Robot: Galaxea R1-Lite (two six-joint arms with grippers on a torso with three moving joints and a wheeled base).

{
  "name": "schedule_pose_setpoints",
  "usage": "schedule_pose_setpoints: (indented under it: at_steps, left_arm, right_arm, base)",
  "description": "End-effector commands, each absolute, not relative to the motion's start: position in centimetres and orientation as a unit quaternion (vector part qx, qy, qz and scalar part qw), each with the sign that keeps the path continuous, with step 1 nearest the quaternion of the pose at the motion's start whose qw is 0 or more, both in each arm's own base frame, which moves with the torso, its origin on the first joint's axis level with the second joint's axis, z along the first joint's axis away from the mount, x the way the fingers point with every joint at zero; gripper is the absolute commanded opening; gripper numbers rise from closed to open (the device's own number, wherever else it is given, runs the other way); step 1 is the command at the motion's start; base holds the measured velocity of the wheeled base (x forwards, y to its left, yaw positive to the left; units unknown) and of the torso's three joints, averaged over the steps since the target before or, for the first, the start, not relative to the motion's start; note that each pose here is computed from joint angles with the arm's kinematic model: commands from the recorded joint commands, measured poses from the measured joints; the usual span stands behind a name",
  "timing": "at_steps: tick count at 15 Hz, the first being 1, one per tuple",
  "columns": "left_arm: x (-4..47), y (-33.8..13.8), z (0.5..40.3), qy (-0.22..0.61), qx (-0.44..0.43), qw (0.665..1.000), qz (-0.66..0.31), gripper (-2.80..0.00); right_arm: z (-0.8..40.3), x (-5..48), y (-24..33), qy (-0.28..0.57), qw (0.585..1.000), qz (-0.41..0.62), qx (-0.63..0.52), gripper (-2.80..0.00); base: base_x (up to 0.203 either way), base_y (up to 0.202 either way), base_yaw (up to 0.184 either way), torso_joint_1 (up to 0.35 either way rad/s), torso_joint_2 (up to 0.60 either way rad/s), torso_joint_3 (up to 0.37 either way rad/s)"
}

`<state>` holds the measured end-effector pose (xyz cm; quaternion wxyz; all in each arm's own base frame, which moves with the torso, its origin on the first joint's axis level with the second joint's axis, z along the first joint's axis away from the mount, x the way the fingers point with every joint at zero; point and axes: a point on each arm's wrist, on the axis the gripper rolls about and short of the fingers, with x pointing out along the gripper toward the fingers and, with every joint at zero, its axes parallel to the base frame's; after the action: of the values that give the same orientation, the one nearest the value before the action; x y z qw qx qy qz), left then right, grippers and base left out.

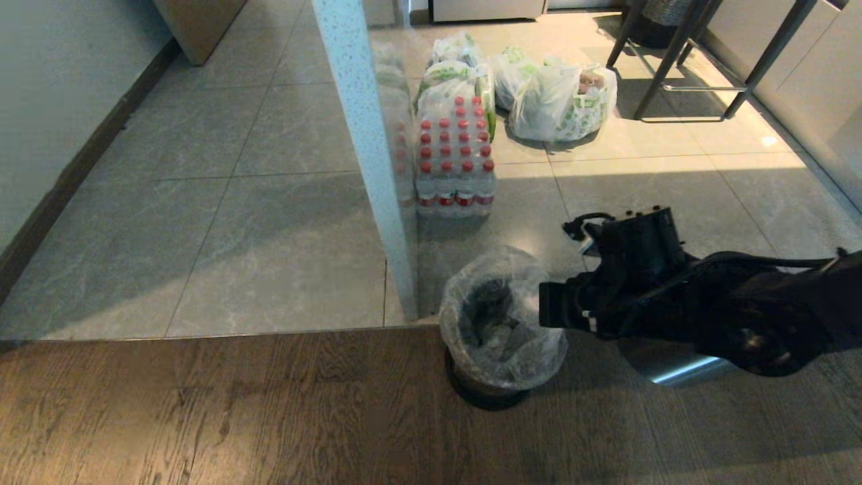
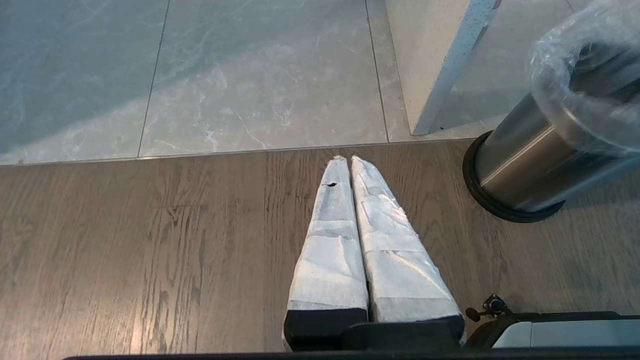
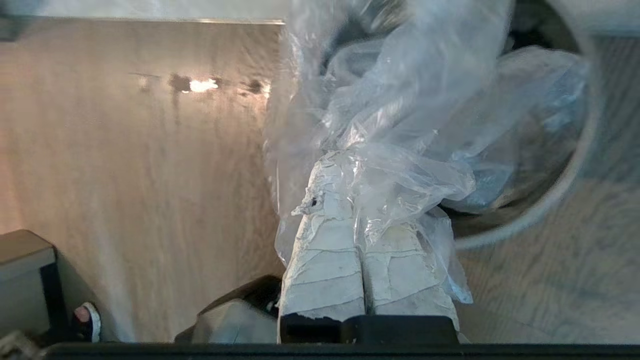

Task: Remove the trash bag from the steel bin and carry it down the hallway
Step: Pick up the trash bag

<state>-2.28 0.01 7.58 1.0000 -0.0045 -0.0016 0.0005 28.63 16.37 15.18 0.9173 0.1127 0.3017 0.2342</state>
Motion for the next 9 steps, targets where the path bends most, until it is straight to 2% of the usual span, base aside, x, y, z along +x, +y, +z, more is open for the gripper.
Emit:
schedule_pose_setpoints:
  at_steps: [1,9]
  left_arm:
    - [-2.3,0.0,7.5,-0.001,-0.005,1.0,0.001,-2.8]
    - [-2.3,0.0,7.5,-0.001,-0.005,1.0,0.001,-2.8]
  right_arm:
    - [19.2,25.8,14.9,0.26,0.926,0.248,0.121,-2.8]
    - [24.7,21.0,12.3,0.198,0.934,0.267,0.133,-2.8]
  base:
    - [0.0,0.0,0.0,0.0,0.0,0.0]
    - [0.0,0.0,0.0,0.0,0.0,0.0]
